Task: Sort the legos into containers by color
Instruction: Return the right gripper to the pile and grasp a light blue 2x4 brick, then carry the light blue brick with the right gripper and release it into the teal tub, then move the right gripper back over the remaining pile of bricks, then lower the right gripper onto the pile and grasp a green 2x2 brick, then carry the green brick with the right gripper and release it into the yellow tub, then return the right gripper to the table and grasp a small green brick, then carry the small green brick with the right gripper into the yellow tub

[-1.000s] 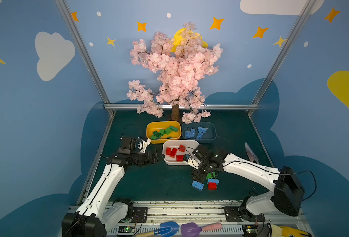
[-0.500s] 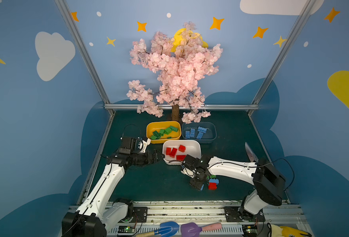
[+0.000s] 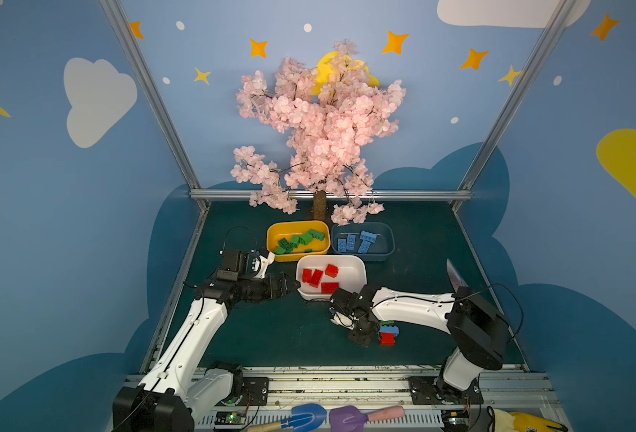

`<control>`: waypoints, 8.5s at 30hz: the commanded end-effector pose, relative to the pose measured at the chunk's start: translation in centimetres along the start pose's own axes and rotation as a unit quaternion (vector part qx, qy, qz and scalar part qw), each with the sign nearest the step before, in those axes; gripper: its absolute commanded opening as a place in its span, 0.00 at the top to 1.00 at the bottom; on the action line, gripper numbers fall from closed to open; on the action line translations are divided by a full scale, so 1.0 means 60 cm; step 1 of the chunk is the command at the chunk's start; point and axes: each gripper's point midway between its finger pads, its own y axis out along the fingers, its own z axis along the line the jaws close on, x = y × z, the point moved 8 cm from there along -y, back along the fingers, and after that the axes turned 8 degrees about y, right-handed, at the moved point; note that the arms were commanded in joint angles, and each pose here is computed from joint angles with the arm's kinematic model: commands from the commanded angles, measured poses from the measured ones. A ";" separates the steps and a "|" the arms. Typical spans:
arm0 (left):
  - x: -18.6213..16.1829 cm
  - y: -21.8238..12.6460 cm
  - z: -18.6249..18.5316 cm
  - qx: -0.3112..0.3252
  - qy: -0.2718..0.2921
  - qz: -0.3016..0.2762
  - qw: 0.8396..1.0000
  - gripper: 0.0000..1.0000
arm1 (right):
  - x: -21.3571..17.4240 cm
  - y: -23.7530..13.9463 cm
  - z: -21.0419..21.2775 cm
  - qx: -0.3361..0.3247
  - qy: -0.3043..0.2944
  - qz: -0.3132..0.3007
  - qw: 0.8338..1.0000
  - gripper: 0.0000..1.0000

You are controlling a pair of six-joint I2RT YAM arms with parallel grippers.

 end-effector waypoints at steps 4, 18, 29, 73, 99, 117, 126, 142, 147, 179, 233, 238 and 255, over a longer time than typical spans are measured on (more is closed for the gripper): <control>0.006 0.005 -0.002 -0.016 -0.003 -0.004 1.000 0.00 | -0.010 -0.055 -0.037 0.012 0.050 -0.063 0.997 0.80; 0.049 0.016 -0.033 -0.051 0.013 -0.031 0.998 0.01 | 0.022 -0.182 -0.308 -0.057 0.133 -0.194 0.970 0.82; 0.071 0.015 -0.044 -0.067 0.022 -0.042 0.997 0.00 | 0.135 -0.138 -0.472 -0.084 0.119 -0.208 0.967 0.81; 0.038 0.034 -0.014 -0.057 0.015 -0.008 0.998 0.00 | -0.114 -0.103 -0.160 0.097 0.704 -0.119 0.693 0.33; 0.029 0.037 -0.007 -0.048 0.021 0.001 0.999 0.00 | -0.107 0.006 -0.126 0.097 0.809 -0.038 0.579 0.33; 0.026 0.038 -0.003 -0.043 0.017 0.001 0.999 0.00 | -0.085 0.025 -0.164 0.081 0.827 -0.040 0.554 0.36; 0.015 0.033 -0.001 -0.036 0.021 0.004 0.999 0.01 | -0.071 0.036 -0.161 0.045 0.807 -0.003 0.589 0.59; 0.030 -0.005 0.000 -0.015 0.026 -0.018 0.999 0.00 | -0.014 -0.161 -0.206 0.082 0.671 -0.203 0.709 0.79; 0.041 -0.016 -0.001 -0.015 0.024 -0.026 0.999 0.00 | 0.082 -0.229 -0.215 0.132 0.567 -0.278 0.764 0.80; 0.028 -0.021 0.018 -0.014 0.000 -0.033 0.999 0.01 | 0.450 -0.117 -0.319 0.014 0.337 -0.410 0.847 0.70; 0.008 -0.013 0.017 -0.049 -0.014 -0.023 0.998 0.00 | -0.122 -0.033 -0.275 0.062 0.653 -0.090 0.749 0.32; 0.009 -0.010 0.021 -0.050 -0.015 -0.024 0.998 0.00 | -0.112 -0.004 -0.277 0.063 0.652 -0.084 0.751 0.36; 0.003 -0.006 0.025 -0.048 -0.018 -0.020 0.998 0.01 | -0.054 -0.058 -0.282 0.009 0.577 -0.106 0.810 0.82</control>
